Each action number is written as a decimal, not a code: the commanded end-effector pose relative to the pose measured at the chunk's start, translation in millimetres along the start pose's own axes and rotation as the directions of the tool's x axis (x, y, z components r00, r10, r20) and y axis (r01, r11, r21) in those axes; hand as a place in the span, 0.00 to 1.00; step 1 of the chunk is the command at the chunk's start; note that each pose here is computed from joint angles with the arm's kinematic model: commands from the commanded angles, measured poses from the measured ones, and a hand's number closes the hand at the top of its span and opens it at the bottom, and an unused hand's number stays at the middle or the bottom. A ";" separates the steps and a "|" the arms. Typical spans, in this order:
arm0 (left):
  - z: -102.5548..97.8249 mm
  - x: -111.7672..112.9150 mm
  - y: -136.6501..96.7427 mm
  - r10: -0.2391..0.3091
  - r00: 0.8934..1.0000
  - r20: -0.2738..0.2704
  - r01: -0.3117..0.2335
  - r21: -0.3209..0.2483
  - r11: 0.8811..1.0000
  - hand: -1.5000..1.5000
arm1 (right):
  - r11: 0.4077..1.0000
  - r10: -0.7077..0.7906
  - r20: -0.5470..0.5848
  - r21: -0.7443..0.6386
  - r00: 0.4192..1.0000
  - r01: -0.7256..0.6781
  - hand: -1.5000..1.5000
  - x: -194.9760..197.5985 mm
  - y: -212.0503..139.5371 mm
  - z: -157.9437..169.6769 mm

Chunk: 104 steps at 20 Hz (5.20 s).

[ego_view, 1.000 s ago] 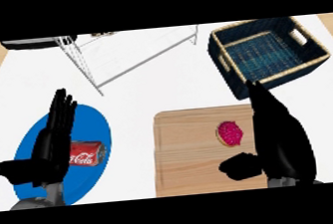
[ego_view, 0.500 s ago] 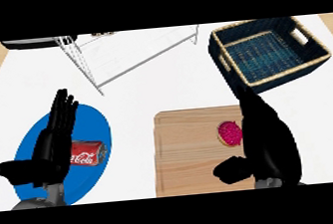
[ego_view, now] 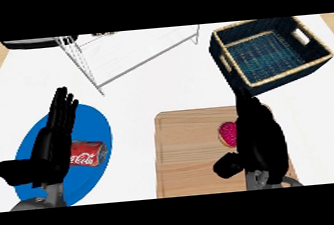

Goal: Pick the cupcake from the cutting board and place it in the basket

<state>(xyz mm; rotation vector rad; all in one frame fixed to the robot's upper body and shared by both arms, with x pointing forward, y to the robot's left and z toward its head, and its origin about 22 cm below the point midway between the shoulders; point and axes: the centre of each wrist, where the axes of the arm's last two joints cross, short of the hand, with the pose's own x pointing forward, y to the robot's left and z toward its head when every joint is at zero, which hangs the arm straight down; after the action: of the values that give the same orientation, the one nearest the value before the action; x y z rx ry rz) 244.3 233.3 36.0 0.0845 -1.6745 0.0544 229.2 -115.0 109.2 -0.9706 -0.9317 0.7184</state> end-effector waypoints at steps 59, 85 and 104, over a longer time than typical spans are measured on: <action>-0.5 12.7 14.9 -0.011 1.000 0.012 0.011 -0.009 1.000 0.50 | 0.952 0.234 0.201 0.153 0.951 -0.266 1.00 -20.6 101.6 -51.1; 10.3 -9.0 8.8 0.014 1.000 -0.017 -0.014 0.018 1.000 0.50 | 0.945 -0.296 0.823 0.180 0.484 0.273 1.00 -39.6 -58.1 58.4; 13.8 6.7 -8.9 0.009 1.000 -0.002 -0.009 0.001 1.000 0.50 | 0.964 -0.115 0.644 -0.111 0.756 0.242 1.00 -70.4 -186.7 -5.7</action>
<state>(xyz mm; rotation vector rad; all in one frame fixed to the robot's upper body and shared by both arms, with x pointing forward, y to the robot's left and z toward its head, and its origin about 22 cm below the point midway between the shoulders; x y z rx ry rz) 236.0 231.8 31.2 0.0871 -1.6735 0.0605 212.2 -223.1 235.4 -0.7336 -1.7021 0.8373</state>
